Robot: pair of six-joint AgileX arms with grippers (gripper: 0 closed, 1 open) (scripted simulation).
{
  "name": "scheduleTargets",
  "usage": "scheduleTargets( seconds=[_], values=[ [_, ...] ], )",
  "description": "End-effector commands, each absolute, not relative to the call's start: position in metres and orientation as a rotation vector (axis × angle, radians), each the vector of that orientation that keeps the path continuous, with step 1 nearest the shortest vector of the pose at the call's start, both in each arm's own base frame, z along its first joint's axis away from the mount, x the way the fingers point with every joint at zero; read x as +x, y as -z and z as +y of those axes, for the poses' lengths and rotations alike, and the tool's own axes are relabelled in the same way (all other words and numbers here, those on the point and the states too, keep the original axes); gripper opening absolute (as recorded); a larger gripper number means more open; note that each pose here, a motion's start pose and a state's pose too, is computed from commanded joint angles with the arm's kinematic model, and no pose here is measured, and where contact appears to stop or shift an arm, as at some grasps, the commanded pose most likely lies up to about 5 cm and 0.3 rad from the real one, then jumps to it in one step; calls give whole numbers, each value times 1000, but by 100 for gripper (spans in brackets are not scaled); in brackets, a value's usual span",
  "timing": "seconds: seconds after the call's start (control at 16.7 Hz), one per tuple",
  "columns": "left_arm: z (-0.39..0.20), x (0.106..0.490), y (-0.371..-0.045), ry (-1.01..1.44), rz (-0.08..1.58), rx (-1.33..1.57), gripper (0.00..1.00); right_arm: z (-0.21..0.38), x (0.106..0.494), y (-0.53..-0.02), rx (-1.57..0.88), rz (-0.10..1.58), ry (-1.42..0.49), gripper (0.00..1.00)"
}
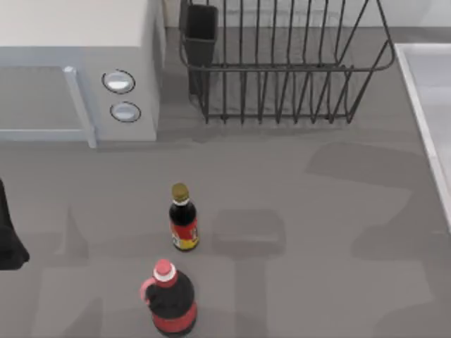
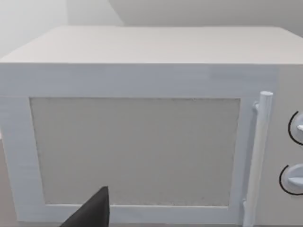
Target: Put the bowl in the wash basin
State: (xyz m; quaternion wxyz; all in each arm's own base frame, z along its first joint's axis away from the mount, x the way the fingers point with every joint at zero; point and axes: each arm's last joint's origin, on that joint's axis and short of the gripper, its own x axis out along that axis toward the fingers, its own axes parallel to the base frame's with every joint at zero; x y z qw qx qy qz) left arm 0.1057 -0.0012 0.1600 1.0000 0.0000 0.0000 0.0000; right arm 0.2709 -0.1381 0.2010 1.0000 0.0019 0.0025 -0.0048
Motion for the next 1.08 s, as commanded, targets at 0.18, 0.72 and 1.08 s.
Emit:
scheduleTargets(
  seconds=[0.18, 0.72, 1.08],
  values=[
    [-1, 106, -160, 0, 0, 0, 100, -145, 277, -174, 8, 13, 17, 0],
    [-1, 106, -160, 0, 0, 0, 100, -139, 271, -69, -4, -7, 11, 0],
    [-1, 106, -160, 0, 0, 0, 100, -136, 267, -59, 0, 0, 10, 0]
  ],
)
